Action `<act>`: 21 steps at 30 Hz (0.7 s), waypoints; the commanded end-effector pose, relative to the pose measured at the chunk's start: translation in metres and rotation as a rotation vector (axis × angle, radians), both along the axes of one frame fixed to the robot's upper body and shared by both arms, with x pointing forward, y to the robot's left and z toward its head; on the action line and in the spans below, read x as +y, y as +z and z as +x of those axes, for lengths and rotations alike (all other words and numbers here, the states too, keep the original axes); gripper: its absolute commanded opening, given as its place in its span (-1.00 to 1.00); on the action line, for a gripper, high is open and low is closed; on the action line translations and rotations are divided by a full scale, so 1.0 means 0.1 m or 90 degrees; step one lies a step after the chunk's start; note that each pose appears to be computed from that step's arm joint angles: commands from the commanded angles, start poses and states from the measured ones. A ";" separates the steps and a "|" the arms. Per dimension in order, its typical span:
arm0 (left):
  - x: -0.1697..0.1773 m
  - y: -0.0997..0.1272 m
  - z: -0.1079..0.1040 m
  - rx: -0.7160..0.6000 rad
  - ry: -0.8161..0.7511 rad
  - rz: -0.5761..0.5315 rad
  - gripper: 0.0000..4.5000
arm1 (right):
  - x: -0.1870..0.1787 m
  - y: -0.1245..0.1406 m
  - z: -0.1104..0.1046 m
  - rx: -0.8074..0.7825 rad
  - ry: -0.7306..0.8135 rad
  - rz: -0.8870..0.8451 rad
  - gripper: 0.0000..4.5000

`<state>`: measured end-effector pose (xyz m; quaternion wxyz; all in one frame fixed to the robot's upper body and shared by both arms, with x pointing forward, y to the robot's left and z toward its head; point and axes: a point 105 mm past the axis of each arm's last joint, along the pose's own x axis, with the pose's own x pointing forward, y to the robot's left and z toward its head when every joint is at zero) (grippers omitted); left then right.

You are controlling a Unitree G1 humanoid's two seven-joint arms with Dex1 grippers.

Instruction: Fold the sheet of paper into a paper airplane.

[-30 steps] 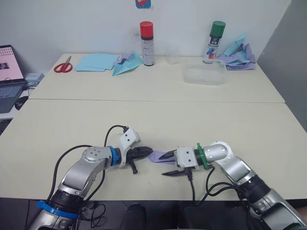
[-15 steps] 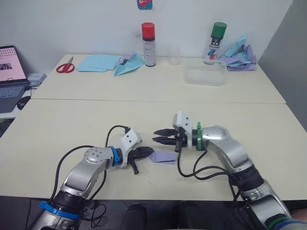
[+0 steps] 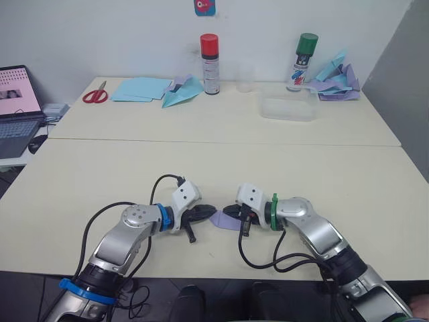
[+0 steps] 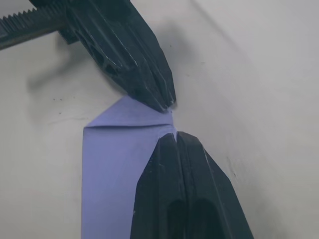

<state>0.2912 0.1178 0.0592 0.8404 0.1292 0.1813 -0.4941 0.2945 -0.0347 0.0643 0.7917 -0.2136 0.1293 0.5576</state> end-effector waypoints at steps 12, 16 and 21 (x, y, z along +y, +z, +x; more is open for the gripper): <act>0.26 -0.35 -0.03 0.064 0.047 0.071 -1.00 | -0.41 0.38 -0.10 -0.024 -0.062 0.079 -0.99; 0.22 -0.34 -0.03 0.058 0.044 0.066 -1.00 | -0.14 0.53 -0.09 -0.067 -0.047 0.143 -0.99; 0.15 -0.21 0.00 0.033 0.034 0.037 -1.00 | -0.04 0.16 -0.18 0.011 -0.024 0.066 -0.99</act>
